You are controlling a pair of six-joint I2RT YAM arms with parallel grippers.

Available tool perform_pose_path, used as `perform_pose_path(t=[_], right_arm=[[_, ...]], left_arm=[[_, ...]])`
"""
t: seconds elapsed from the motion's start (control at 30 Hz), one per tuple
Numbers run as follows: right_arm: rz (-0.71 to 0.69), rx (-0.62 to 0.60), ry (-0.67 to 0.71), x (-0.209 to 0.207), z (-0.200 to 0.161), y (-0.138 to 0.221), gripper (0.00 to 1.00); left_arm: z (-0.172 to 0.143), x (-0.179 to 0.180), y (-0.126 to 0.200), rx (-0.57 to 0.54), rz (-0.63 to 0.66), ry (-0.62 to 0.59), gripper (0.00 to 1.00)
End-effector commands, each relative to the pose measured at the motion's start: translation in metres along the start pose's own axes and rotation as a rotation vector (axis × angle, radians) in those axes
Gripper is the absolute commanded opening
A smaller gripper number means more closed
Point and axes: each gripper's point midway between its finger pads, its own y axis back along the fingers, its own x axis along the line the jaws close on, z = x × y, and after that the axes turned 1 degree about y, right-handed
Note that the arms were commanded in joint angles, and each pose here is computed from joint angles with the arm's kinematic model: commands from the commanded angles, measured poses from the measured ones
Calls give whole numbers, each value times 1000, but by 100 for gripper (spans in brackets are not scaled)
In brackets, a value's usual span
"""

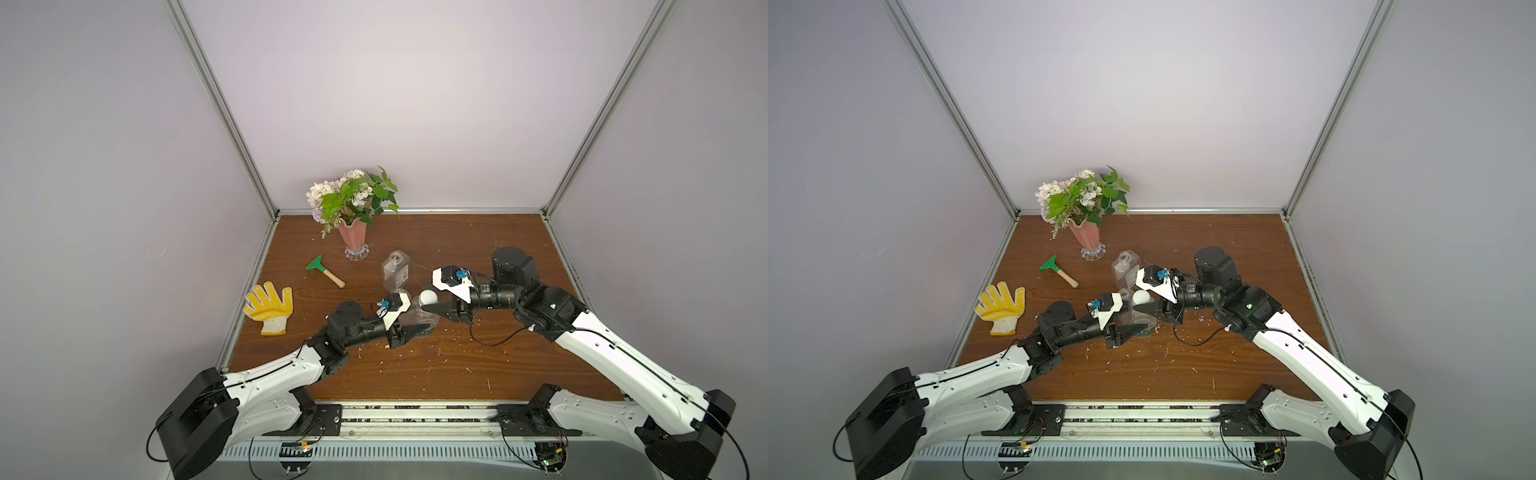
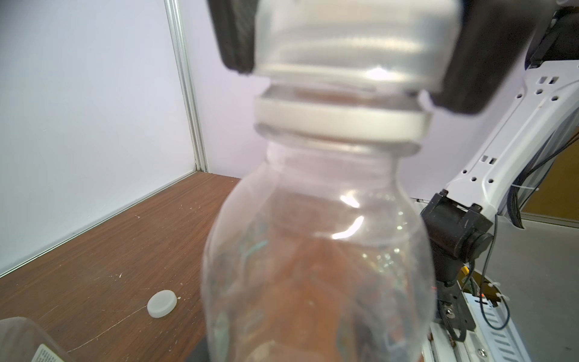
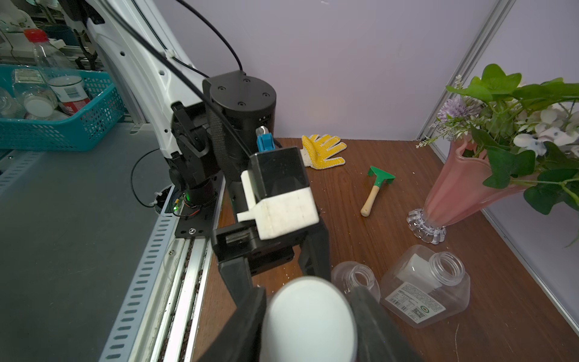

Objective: Screw on the bottle caps
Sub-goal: Screw the bottle cap onto the plastic bottle.

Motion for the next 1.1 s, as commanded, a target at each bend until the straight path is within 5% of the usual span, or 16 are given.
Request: perform_pose_path(t=[0.0,0.27,0.67,1.07], right_arm=[[1,43,-50,-1,-10,-2,50],[-1,40,-49,-2,-7,-1,57],[-30,24,0,-1,10,25,89],[86,-119,92,19,53,38,88]], left_arm=[[30,4,0,-98,14,-47,55],[27,5,-1,-91,13,-42,55],[19,3,-1,-71,3,-18,55],[19,-19,1,-68,-123,-10,55]])
